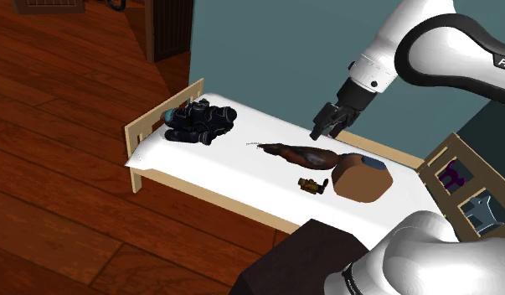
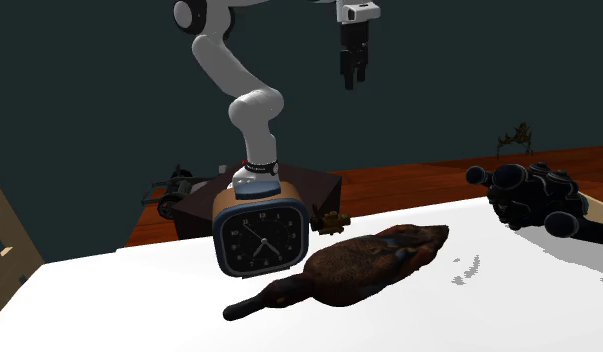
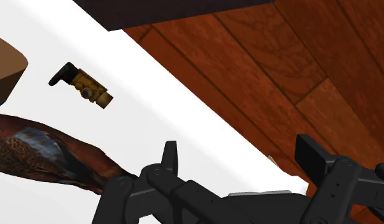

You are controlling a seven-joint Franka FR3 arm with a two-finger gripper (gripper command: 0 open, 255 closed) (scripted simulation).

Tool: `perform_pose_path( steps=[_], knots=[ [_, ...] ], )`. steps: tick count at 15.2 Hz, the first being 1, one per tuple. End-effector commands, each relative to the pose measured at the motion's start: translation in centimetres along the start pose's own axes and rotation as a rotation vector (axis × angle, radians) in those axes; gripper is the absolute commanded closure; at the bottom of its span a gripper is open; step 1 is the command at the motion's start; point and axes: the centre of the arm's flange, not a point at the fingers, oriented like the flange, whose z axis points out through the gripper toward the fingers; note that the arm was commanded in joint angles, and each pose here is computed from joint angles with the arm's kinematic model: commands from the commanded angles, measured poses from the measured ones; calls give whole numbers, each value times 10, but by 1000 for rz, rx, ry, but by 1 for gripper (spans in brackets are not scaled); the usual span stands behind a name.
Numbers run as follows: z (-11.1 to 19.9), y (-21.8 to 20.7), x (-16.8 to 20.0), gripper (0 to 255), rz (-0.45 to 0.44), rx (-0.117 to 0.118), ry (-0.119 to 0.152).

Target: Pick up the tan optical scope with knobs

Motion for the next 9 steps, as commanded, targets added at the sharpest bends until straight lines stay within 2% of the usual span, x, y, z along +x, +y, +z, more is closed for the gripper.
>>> perform_pose_path(
  steps=[1,9],
  knots=[
    [0,0,0,0,0,0,0],
    [77,71,-2,0,-168,-1,-33]
  ],
)
